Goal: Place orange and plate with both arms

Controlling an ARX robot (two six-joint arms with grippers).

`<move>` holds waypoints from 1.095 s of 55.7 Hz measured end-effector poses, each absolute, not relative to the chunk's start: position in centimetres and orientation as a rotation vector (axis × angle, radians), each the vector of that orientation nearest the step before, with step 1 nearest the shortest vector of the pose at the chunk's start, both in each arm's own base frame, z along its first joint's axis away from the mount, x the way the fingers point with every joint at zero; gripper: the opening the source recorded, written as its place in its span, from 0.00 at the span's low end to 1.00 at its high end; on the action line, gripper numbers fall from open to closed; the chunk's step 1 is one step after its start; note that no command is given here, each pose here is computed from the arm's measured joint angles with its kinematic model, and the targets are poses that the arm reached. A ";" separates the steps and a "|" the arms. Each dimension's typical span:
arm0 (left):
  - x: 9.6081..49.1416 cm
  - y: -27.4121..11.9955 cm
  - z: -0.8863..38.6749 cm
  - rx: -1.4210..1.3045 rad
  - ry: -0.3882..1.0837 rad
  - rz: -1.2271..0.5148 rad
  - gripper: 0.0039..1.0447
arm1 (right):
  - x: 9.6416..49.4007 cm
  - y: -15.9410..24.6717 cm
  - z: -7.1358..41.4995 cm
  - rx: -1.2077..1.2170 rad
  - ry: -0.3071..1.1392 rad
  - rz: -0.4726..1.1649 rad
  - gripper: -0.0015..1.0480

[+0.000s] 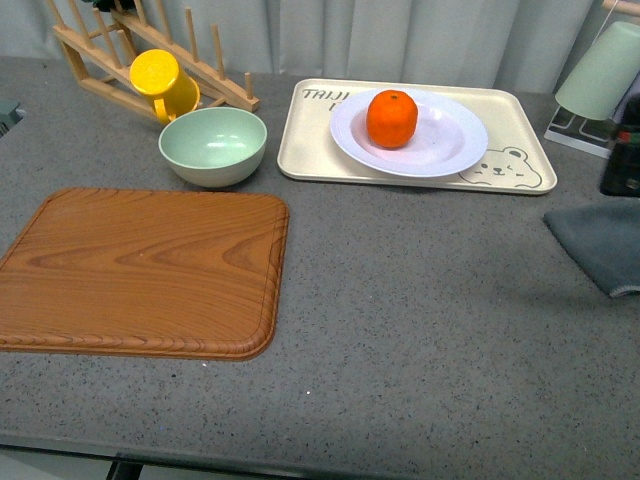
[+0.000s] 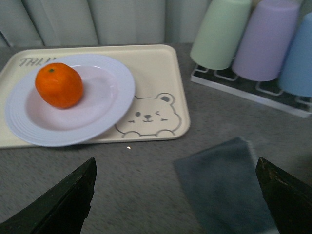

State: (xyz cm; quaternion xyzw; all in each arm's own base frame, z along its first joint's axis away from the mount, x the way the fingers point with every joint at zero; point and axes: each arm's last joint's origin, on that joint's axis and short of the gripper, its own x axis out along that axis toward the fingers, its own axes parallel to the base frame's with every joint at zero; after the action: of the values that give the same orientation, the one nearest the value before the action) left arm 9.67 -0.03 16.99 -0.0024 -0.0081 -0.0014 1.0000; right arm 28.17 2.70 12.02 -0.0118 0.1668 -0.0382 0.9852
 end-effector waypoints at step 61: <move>9.7 0.0 17.0 -0.005 -0.016 -0.003 0.94 | 9.8 0.2 17.5 -0.262 0.065 -0.083 0.91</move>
State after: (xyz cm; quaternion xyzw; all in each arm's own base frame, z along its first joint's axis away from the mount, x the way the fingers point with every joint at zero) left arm 9.67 -0.03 16.99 -0.0024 -0.0081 -0.0014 1.0000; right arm 9.80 0.18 17.47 -0.1305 0.0326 -0.0414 0.9901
